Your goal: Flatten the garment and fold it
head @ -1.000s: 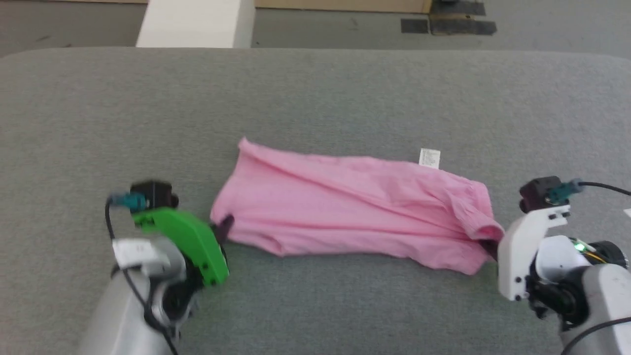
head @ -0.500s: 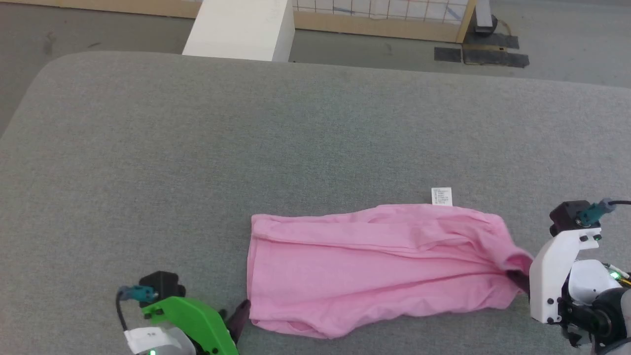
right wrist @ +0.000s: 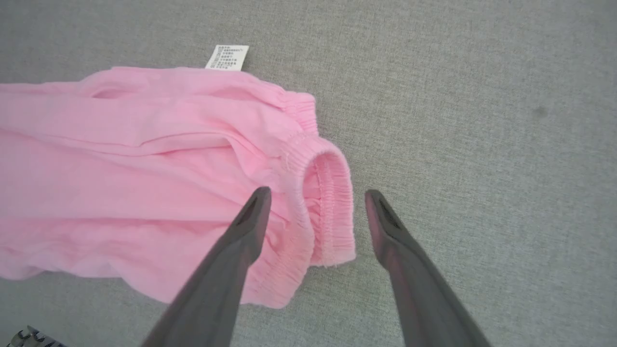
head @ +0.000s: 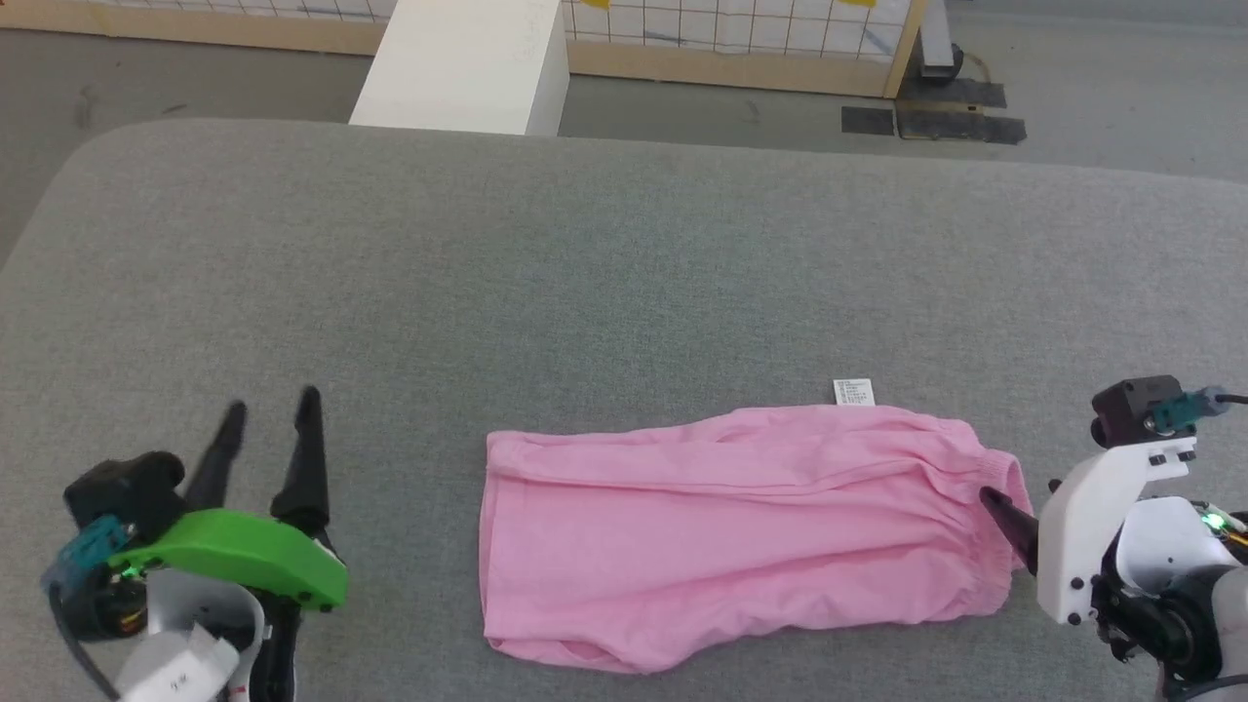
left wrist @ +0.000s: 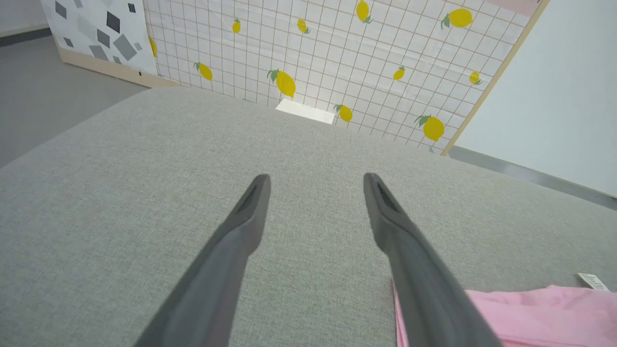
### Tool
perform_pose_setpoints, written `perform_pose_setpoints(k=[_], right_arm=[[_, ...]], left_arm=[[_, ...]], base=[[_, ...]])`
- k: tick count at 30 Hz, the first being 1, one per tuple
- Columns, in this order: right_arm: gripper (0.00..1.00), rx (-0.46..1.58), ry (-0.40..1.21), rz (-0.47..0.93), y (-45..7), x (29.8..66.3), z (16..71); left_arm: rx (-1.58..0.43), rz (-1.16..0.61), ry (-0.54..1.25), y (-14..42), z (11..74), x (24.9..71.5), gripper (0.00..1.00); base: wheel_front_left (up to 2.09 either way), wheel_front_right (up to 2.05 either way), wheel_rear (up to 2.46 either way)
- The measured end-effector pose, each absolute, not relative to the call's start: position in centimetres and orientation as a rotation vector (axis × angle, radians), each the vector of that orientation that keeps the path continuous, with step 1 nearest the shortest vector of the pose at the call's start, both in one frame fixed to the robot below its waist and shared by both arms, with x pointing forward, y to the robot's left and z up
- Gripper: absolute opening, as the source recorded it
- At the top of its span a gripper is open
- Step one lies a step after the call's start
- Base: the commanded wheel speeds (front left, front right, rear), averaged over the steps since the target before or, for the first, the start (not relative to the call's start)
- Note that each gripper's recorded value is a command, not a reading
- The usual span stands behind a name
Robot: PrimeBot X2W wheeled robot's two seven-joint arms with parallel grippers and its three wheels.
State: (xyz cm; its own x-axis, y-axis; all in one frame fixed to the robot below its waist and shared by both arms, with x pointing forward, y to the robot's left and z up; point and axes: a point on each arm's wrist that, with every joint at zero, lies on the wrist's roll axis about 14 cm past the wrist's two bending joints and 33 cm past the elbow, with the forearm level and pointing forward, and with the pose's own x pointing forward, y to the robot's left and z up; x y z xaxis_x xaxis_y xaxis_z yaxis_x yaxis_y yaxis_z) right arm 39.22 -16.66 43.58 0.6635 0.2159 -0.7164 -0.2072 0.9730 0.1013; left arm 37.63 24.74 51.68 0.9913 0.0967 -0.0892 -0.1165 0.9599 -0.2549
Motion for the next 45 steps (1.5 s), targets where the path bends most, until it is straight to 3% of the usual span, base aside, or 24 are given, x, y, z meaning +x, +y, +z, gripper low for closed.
perform_pose_setpoints(k=[5, 18, 19, 20, 21, 28, 37, 45], right_arm=[[1.00, -0.044, 0.814, 0.245, -16.1, 40.5, 43.4], [1.00, -0.108, 0.984, 0.332, -13.3, 41.5, 37.9], [0.48, -0.104, 0.989, 0.336, -13.2, 41.6, 37.8], [0.20, -0.095, 0.990, 0.339, -13.2, 41.7, 37.7], [0.00, -0.093, 0.989, 0.340, -13.2, 41.8, 37.8], [0.00, -0.053, 0.989, 0.310, -14.9, 41.6, 38.6], [0.00, -0.098, 1.062, 0.029, -25.5, 39.6, 39.7], [0.00, -0.144, 1.086, -0.006, -26.3, 39.1, 41.5]], left_arm=[[-0.192, 0.110, -0.079, 25.3, 52.7, 38.1, 1.00], [-0.144, 0.133, -0.073, 26.2, 51.0, 38.9, 1.00], [-0.138, 0.133, -0.077, 26.2, 51.2, 38.9, 1.00], [-0.134, 0.135, -0.083, 26.3, 51.3, 38.9, 1.00], [-0.134, 0.137, -0.088, 26.3, 51.5, 38.9, 1.00], [-0.154, 0.140, -0.119, 26.0, 52.1, 38.8, 1.00], [-0.160, 0.107, -0.123, 24.7, 52.1, 39.0, 1.00], [-0.171, 0.098, -0.125, 24.3, 52.1, 38.8, 1.00]], base=[[0.00, 0.00, 0.00], [0.00, 0.00, 0.00], [0.00, 0.00, 0.00], [0.00, 0.00, 0.00], [0.00, 0.00, 0.00], [0.00, 0.00, 0.00], [0.00, 0.00, 0.00], [0.00, 0.00, 0.00]])
